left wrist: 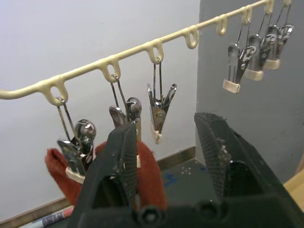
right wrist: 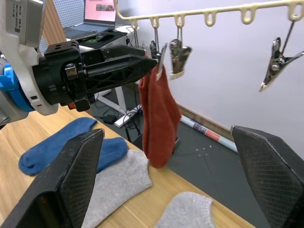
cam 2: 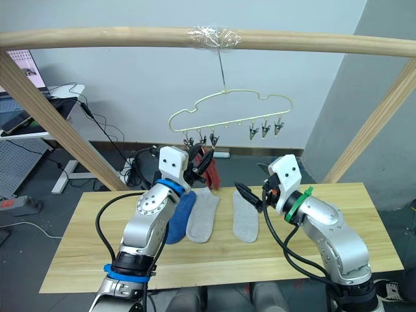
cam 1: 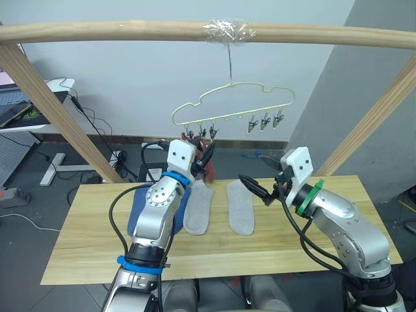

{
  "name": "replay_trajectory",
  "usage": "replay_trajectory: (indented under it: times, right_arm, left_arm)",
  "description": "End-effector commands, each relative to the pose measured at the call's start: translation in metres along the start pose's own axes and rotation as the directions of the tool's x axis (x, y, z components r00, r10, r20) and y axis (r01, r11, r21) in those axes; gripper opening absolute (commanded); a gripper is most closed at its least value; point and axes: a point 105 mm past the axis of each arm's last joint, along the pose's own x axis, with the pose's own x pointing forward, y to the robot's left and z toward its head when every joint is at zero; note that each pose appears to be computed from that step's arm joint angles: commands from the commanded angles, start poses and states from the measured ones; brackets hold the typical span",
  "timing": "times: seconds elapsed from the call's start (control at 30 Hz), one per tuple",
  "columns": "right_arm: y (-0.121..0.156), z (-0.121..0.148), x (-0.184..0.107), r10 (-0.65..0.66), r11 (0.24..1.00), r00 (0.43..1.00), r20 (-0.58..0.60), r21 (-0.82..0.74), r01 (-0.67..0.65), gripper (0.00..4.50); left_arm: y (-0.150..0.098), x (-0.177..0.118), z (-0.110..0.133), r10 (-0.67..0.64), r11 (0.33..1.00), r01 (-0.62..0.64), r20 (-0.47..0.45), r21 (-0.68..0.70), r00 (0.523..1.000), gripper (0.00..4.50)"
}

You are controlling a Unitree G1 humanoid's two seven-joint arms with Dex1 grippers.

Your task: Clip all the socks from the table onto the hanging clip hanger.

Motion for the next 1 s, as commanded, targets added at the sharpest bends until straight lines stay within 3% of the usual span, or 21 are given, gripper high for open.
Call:
replay_trajectory:
  times: [0.03, 0.17, 1.0]
  right_arm:
    - [-0.001, 0.020, -0.003, -0.012, 0.999, 0.998, 0.067, -0.039, 0.015, 4.50]
    - [-0.003, 0.022, -0.003, -0.021, 0.999, 0.997, 0.070, -0.040, 0.024, 4.50]
    - [-0.006, 0.029, -0.006, -0.045, 0.998, 0.996, 0.071, -0.047, 0.048, 4.50]
  left_arm:
    - [-0.006, 0.009, 0.016, -0.022, 1.000, 0.021, 0.069, 0.010, 0.997, 2.17]
    - [-0.012, 0.014, 0.016, -0.037, 0.999, 0.038, 0.077, -0.001, 0.996, 2.17]
    - [0.005, 0.024, 0.010, 0.054, 0.999, -0.053, 0.061, -0.012, 0.997, 2.17]
